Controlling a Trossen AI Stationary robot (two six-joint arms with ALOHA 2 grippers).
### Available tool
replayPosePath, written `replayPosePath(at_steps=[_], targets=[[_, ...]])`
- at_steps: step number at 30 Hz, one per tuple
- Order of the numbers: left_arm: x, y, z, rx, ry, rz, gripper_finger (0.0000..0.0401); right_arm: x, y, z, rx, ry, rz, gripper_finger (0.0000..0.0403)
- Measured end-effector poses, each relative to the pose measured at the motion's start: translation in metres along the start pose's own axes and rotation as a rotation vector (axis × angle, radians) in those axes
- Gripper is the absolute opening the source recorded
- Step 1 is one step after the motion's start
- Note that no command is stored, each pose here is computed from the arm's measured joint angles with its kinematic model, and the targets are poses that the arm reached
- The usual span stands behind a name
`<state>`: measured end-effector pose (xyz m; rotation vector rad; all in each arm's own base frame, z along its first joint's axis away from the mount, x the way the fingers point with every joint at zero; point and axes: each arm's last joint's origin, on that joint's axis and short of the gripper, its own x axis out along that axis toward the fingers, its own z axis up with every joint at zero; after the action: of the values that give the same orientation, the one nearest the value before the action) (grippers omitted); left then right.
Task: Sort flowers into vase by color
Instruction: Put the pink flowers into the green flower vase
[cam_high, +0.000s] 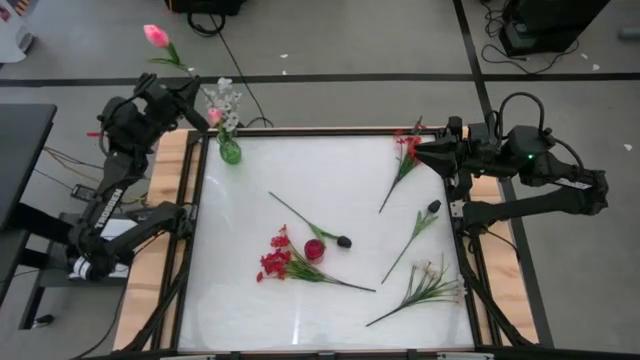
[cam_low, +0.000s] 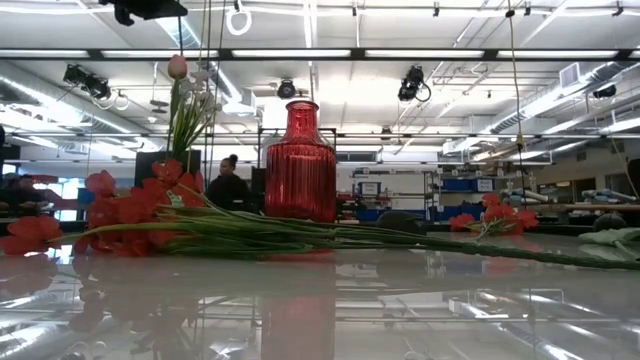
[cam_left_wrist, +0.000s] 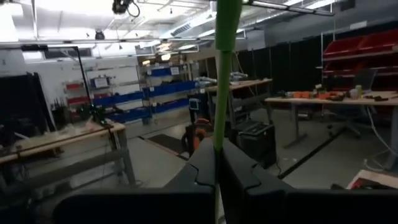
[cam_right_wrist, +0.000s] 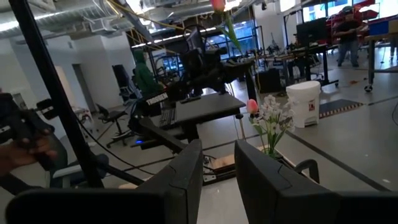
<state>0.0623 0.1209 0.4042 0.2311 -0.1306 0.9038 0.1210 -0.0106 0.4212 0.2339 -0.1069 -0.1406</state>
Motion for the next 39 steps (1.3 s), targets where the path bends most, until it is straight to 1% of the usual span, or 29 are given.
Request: replayPosePath(at_steps=[5, 6, 10, 13, 16, 19, 23, 24, 26, 30, 32, 34, 39], targets=[[0.004, 0.001, -0.004, 0.017, 0.023, 0.032, 0.0006, 0.000, 0.000, 0.000, 0.000, -0.001, 0.000, 0.0103], [0.005, 0.002, -0.004, 0.003, 0.028, 0.048, 0.0006, 0.000, 0.000, 0.000, 0.000, -0.001, 0.000, 0.0103], [0.015, 0.004, -0.011, -0.146, 0.055, 0.097, 0.0006, 0.000, 0.000, 0.000, 0.000, -0.001, 0.000, 0.0103], [0.022, 0.003, -0.014, -0.158, 0.061, 0.142, 0.0006, 0.000, 0.000, 0.000, 0.000, -0.001, 0.000, 0.0103], [0.028, 0.002, -0.010, -0.154, 0.000, 0.164, 0.0006, 0.000, 0.000, 0.000, 0.000, -0.001, 0.000, 0.0103], [0.035, 0.004, -0.008, -0.216, -0.015, 0.192, 0.0006, 0.000, 0.000, 0.000, 0.000, -0.001, 0.000, 0.0103], [0.041, 0.007, 0.002, -0.306, -0.035, 0.214, 0.0006, 0.000, 0.000, 0.000, 0.000, -0.001, 0.000, 0.0103], [0.043, 0.006, 0.002, -0.335, -0.031, 0.203, 0.0006, 0.000, 0.000, 0.000, 0.000, -0.001, 0.000, 0.0103], [0.050, 0.001, -0.001, -0.365, -0.017, 0.134, 0.0006, 0.000, 0.000, 0.000, 0.000, -0.001, 0.000, 0.0103], [0.066, -0.018, -0.004, -0.393, -0.020, -0.105, 0.0006, 0.000, 0.000, 0.000, 0.000, -0.001, 0.000, 0.0103], [0.075, -0.032, -0.011, -0.408, 0.022, -0.188, 0.0006, 0.000, 0.000, 0.000, 0.000, -0.001, 0.000, 0.0103], [0.082, -0.047, -0.018, -0.392, 0.066, -0.244, 0.0006, 0.000, 0.000, 0.000, 0.000, -0.001, 0.000, 0.0103], [0.081, -0.077, -0.026, -0.313, 0.168, -0.283, 0.0006, 0.000, 0.000, 0.000, 0.000, -0.001, 0.000, 0.0103]])
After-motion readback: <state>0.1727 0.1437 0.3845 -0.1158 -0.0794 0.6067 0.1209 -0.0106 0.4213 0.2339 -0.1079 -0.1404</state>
